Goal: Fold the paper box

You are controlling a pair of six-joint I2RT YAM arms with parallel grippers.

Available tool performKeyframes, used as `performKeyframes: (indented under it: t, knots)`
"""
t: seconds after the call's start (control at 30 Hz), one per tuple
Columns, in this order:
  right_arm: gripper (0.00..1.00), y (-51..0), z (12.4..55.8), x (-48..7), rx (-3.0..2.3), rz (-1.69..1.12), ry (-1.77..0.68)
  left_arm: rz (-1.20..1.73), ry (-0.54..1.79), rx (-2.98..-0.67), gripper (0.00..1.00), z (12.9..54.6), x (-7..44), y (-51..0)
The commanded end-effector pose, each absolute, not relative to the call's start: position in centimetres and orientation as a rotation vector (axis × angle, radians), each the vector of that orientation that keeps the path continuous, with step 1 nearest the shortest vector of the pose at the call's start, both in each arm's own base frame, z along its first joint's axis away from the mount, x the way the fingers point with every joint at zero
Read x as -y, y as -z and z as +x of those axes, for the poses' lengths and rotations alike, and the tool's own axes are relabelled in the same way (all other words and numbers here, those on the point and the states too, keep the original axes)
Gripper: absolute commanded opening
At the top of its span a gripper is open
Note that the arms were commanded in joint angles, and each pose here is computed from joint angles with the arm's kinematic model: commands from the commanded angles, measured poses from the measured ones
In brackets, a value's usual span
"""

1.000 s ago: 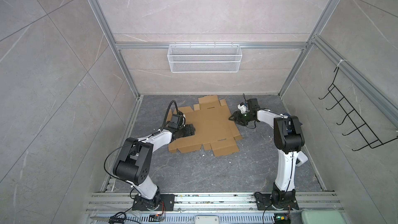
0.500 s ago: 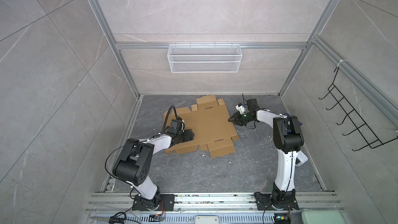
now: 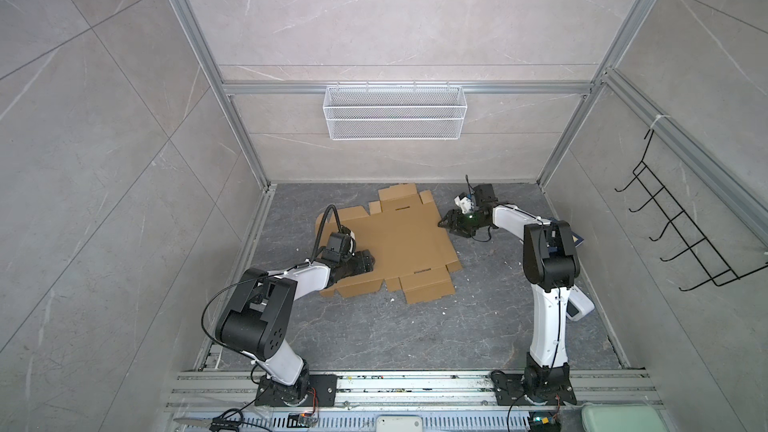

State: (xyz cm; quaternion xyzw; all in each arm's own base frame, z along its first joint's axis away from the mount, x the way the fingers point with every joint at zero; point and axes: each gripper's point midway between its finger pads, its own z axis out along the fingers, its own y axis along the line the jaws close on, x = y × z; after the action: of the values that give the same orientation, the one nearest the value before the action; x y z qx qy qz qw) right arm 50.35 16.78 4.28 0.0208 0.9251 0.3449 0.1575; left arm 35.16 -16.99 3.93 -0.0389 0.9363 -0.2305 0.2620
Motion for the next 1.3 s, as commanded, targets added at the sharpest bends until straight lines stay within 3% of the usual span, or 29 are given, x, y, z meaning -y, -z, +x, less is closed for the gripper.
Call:
performKeyframes:
  t: [0.0,0.1,0.27,0.5,0.73,0.93,1.17,1.27]
  knots:
    - [0.64,-2.5,49.2,-18.3,-2.705,0.015,-1.059,-0.146,0.580,-2.601,0.80,33.7,16.0,-2.2]
    - [0.59,-2.5,49.0,-19.5,-2.695,-0.028,-1.098,-0.149,0.581,-2.604,0.80,33.7,16.0,-2.0]
    - [0.37,-4.6,49.1,-21.1,-2.612,-0.078,-1.194,-0.146,0.601,-2.594,0.79,33.6,16.2,-2.6]
    - [0.16,-7.1,48.1,-20.7,-2.594,-0.127,-1.128,-0.132,0.701,-2.566,0.77,32.4,17.7,-4.9]
    - [0.07,-9.2,44.9,-18.6,-2.705,-0.281,-0.819,-0.020,0.759,-2.544,0.76,29.3,20.2,-8.4]
    - [0.01,-13.7,42.9,-17.8,-2.662,-0.456,-0.594,0.114,0.689,-2.417,0.77,28.9,19.3,-15.7]
    - [0.01,-16.3,40.1,-19.5,-2.567,-0.980,-0.147,0.121,0.620,-2.328,0.77,30.9,17.0,-19.8]
    - [0.01,-17.7,39.4,-21.0,-2.469,-1.167,-0.066,0.094,0.614,-2.297,0.77,31.5,16.5,-20.6]
